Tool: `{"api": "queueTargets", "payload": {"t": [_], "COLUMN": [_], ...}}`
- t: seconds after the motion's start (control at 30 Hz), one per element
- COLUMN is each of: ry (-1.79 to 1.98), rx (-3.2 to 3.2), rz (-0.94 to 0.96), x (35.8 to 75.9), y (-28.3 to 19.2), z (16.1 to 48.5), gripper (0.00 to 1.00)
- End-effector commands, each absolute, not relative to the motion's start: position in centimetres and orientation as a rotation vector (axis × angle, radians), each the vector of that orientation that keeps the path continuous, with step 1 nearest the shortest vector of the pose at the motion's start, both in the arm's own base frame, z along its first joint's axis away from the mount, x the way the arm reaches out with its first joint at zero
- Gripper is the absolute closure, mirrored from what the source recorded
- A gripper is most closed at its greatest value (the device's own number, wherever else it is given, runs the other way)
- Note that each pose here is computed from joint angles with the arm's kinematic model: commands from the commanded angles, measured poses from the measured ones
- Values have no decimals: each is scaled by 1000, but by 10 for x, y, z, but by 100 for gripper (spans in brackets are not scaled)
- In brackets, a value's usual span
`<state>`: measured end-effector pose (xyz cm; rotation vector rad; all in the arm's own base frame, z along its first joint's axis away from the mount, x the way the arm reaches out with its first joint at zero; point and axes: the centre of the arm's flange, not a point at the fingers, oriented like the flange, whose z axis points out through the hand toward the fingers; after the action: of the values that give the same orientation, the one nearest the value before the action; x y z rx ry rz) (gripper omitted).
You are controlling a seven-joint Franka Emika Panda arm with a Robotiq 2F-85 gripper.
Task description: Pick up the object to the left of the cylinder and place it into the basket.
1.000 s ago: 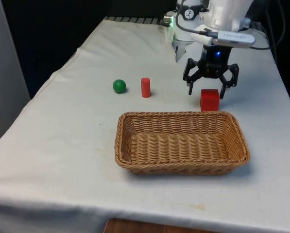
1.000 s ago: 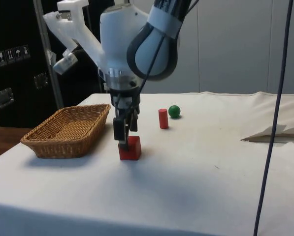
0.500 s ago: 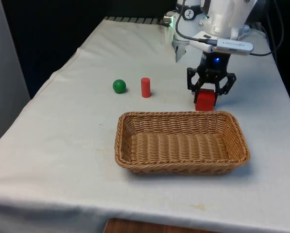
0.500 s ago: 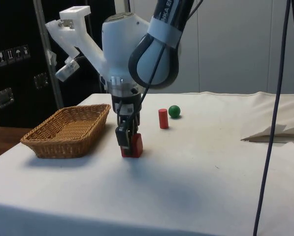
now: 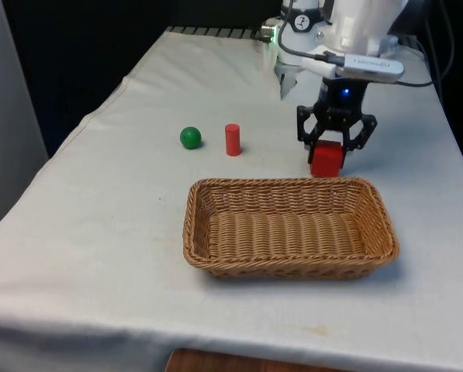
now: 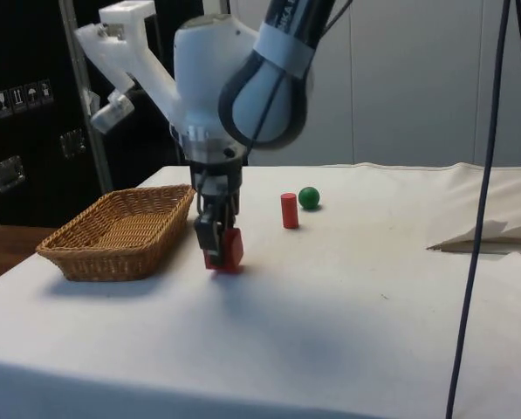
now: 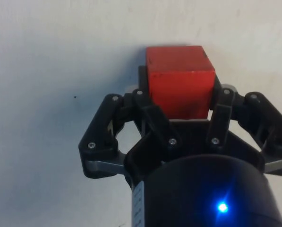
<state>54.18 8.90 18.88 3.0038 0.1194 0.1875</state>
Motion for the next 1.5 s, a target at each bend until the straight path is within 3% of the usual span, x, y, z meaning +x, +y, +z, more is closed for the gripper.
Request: {"api": "queueTargets", "payload": {"t": [0.0,1.0,1.47], "ry": [117,86,71], "rx": [3003,2989,2969], "rz": [178,228,274], "x": [543,626,664], "y": [87,61,55], "z": [193,272,276], "gripper": [100,100,100]}}
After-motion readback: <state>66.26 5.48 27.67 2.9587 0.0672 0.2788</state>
